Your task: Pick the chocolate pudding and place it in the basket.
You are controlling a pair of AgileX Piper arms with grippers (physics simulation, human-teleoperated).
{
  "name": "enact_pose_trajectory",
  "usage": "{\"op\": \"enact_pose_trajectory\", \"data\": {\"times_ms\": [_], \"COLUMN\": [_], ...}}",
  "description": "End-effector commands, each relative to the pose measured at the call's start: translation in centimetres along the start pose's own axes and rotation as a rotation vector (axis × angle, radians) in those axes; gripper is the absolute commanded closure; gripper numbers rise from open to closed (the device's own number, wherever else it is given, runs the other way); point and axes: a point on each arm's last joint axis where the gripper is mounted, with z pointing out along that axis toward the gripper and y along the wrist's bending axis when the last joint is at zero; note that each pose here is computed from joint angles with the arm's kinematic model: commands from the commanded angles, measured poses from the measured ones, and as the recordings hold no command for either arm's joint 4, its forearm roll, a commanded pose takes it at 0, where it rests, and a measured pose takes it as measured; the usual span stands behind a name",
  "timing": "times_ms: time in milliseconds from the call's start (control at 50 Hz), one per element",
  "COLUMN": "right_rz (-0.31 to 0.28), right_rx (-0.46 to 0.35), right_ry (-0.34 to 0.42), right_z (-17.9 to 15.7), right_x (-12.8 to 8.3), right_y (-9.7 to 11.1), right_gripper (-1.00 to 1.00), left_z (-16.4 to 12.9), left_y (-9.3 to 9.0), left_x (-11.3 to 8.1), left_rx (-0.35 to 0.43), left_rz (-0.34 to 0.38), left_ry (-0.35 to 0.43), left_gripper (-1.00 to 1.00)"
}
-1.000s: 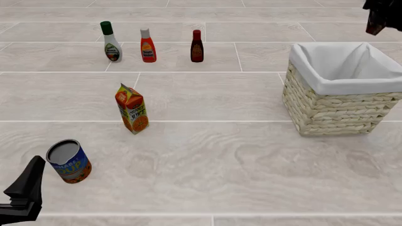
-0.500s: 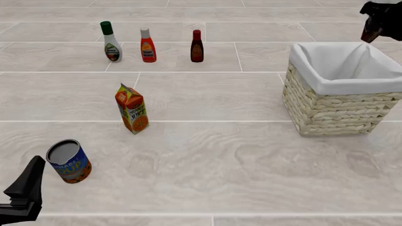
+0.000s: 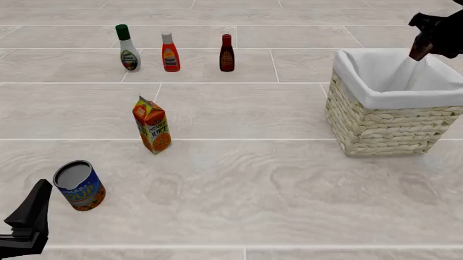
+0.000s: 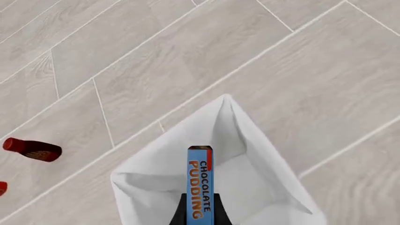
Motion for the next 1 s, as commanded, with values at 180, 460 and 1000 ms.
{"op": "enact_pose_trajectory", "data": {"times_ms": [180,460,1000], "right_rz": [0.037,0.045,0.058], "right_rx": [0.026,0.035,0.039], "right_ry": [0.033,0.051,0.079], "right_z": [1.7,2.3,3.1], "right_x": [0.8,1.3,2.7], "right_y": [-1.0,-1.3,-1.4], "right_gripper": [1.0,1.0,1.0], "left_z": [0.0,0.0,0.0], "left_y": [0.0,0.0,0.0], "left_x": [0.0,0.0,0.0], "left_rx": [0.0,0.0,0.0], "left_rz": [0.0,0.0,0.0], "left_ry": [0.0,0.0,0.0], "left_gripper": [-1.0,-1.0,-1.0]}}
